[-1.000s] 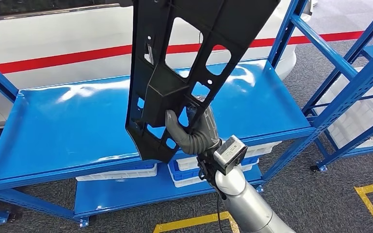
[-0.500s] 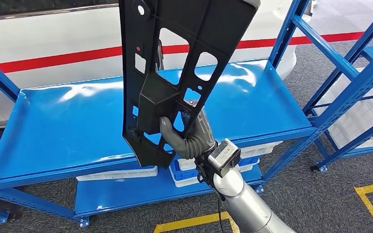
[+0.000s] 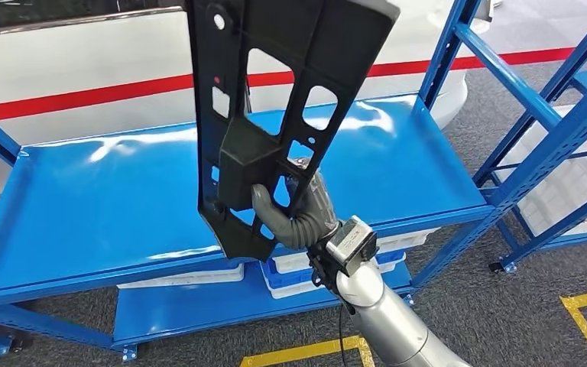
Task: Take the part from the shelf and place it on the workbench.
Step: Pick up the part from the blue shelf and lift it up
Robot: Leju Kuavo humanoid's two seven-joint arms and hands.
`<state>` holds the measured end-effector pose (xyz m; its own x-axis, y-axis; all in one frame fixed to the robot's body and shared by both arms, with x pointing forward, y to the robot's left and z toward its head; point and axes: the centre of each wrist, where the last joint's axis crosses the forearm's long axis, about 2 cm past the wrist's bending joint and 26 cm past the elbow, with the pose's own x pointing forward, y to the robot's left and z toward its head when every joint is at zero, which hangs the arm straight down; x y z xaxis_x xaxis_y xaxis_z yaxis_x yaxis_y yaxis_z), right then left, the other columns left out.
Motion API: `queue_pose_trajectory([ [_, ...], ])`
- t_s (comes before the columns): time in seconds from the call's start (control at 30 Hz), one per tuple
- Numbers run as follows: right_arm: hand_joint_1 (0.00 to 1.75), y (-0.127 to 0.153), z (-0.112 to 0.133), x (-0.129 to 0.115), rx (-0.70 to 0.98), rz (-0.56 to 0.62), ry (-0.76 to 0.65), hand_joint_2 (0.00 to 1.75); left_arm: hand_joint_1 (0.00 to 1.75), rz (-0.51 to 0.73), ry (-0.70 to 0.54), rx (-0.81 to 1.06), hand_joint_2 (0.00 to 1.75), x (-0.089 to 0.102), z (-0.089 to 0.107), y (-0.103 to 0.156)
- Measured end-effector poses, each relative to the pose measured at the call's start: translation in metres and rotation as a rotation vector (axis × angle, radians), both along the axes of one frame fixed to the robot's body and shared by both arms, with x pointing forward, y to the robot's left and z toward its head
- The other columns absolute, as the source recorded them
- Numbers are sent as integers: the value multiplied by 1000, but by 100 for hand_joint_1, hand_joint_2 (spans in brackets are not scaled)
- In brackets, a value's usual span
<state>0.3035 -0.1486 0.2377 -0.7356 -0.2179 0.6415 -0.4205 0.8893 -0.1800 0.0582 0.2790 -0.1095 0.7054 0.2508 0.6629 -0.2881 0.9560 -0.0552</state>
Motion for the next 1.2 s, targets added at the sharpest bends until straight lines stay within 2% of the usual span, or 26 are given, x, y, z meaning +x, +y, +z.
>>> queue_pose_trajectory([
  [1.2,175,0,3,7,-15,-16,-6,175,0,-41,-43,76,175,9,1,0],
])
